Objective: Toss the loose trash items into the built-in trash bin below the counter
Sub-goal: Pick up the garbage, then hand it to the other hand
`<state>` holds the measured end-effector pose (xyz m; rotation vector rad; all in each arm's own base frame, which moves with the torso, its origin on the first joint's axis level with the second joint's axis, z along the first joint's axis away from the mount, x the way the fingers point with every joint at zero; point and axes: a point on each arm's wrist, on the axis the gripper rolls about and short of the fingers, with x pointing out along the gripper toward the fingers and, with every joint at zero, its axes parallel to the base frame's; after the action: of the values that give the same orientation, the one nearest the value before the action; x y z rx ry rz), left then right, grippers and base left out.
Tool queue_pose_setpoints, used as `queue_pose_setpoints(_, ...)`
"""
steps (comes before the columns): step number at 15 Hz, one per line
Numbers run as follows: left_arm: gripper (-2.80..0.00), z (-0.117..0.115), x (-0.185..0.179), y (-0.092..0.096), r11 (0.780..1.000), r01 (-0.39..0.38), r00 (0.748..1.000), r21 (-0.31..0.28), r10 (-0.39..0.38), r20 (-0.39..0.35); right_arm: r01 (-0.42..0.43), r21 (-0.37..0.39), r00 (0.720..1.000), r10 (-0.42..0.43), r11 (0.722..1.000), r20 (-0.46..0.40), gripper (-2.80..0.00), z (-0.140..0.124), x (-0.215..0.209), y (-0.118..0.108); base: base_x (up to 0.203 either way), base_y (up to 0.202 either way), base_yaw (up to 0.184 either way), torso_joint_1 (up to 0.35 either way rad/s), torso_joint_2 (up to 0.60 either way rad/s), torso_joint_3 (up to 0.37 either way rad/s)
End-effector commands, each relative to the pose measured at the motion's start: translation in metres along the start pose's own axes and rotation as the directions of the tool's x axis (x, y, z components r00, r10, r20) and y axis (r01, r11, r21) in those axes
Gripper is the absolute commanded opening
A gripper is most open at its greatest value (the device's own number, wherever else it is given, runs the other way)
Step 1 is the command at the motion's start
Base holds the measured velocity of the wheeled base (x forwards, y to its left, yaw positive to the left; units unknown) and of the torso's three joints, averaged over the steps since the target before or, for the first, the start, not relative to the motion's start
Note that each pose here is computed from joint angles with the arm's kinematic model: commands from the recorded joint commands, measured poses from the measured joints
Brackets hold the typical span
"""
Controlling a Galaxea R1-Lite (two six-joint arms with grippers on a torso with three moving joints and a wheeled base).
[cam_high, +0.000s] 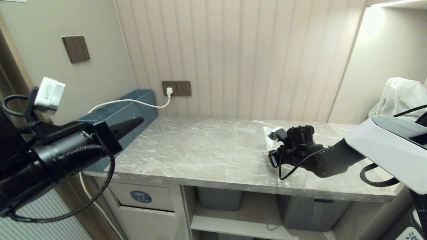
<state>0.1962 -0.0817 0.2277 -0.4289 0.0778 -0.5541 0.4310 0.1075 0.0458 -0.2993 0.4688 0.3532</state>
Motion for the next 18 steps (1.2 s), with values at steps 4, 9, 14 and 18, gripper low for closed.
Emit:
queue_pose_setpoints(4,-2.8,-0.002,0.029,-0.01,0.949,0.043,0.996,-0.311,-0.064,-0.059,-0.11,-0.065,0.973,0.12,0.992,0.196,-2.8,0.056,-0.037,0.032,0.0,0.0,0.0,0.0,0.0,0.0)
queue_pose_setpoints(9,0.0,-0.015,0.076,0.002,0.936,0.003,0.992,-0.352,-0.047,-0.117,-0.216,-0.169,0.899,0.264,0.962,0.35,-2.8,0.111,-0.096,0.096,0.0,0.0,0.0,0.0,0.0,0.0)
queue_pose_setpoints(14,0.0,-0.017,0.097,0.0,0.934,0.049,0.984,-0.353,-0.106,-0.145,-0.306,-0.237,0.855,0.376,0.922,0.358,-2.8,0.116,-0.121,0.143,0.0,0.0,0.0,0.0,0.0,0.0)
queue_pose_setpoints(18,0.0,-0.025,0.113,0.0,0.937,0.049,0.98,-0.345,-0.111,-0.163,-0.346,-0.269,0.829,0.427,0.899,0.362,-2.8,0.118,-0.131,0.166,0.0,0.0,0.0,0.0,0.0,0.0)
